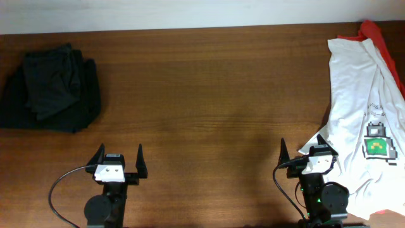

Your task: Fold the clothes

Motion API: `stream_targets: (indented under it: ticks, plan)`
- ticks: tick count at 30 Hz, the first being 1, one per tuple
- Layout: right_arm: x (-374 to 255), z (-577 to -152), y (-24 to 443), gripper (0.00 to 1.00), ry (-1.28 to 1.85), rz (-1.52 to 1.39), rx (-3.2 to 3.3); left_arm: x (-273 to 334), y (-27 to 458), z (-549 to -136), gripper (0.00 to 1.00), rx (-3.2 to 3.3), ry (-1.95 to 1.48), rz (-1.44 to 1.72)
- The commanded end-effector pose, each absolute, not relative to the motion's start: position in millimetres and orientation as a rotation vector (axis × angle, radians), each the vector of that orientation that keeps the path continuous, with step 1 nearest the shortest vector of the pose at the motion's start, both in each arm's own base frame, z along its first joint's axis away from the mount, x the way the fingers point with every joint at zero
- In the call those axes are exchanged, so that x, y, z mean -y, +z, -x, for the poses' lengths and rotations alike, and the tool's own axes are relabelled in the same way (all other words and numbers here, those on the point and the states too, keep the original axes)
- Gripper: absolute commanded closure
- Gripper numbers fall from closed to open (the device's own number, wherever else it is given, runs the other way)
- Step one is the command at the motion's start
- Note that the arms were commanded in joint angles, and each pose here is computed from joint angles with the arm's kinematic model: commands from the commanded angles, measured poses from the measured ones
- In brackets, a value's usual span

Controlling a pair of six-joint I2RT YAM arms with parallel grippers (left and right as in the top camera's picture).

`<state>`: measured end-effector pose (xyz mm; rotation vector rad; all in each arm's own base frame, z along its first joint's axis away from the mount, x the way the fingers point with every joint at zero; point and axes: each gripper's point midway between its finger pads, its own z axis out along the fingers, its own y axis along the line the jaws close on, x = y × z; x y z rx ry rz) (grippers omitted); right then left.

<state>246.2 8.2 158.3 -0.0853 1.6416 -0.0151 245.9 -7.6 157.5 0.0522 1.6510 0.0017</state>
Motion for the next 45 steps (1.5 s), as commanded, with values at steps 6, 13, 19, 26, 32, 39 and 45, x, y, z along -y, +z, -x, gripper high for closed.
stream_targets:
  ticks: [6,13,19,26,32,39,45]
  plan:
    - [-9.6,-246.0,156.9,0.01,-0.007,0.097,-1.642,6.1,156.1,-245.8,0.01,-1.651,-0.001,-0.038]
    - [-9.8,-246.0,157.3,0.01,-0.007,0.097,-1.64,6.1,156.8,-245.9,0.01,-1.648,-0.001,-0.038]
    - [-9.6,-246.0,157.0,0.01,-0.008,0.097,-1.641,6.2,157.8,-246.0,0.01,-1.644,-0.001,-0.038]
    - [-11.5,-246.2,161.3,0.01,0.024,0.08,-1.625,9.9,156.1,-245.7,0.01,-1.651,-0.03,-0.043]
    - [-7.3,-240.8,163.8,0.01,0.09,-0.033,-1.689,24.2,174.9,-243.2,0.01,-1.63,-0.099,-0.106]
    - [-2.4,-233.4,187.2,0.01,0.074,-0.073,-1.81,26.9,187.4,-247.3,0.01,-1.776,-0.119,-0.115]
    - [-0.5,-242.7,197.7,0.01,0.057,-0.089,-2.006,27.4,197.0,-263.1,0.01,-1.924,-0.126,-0.112]
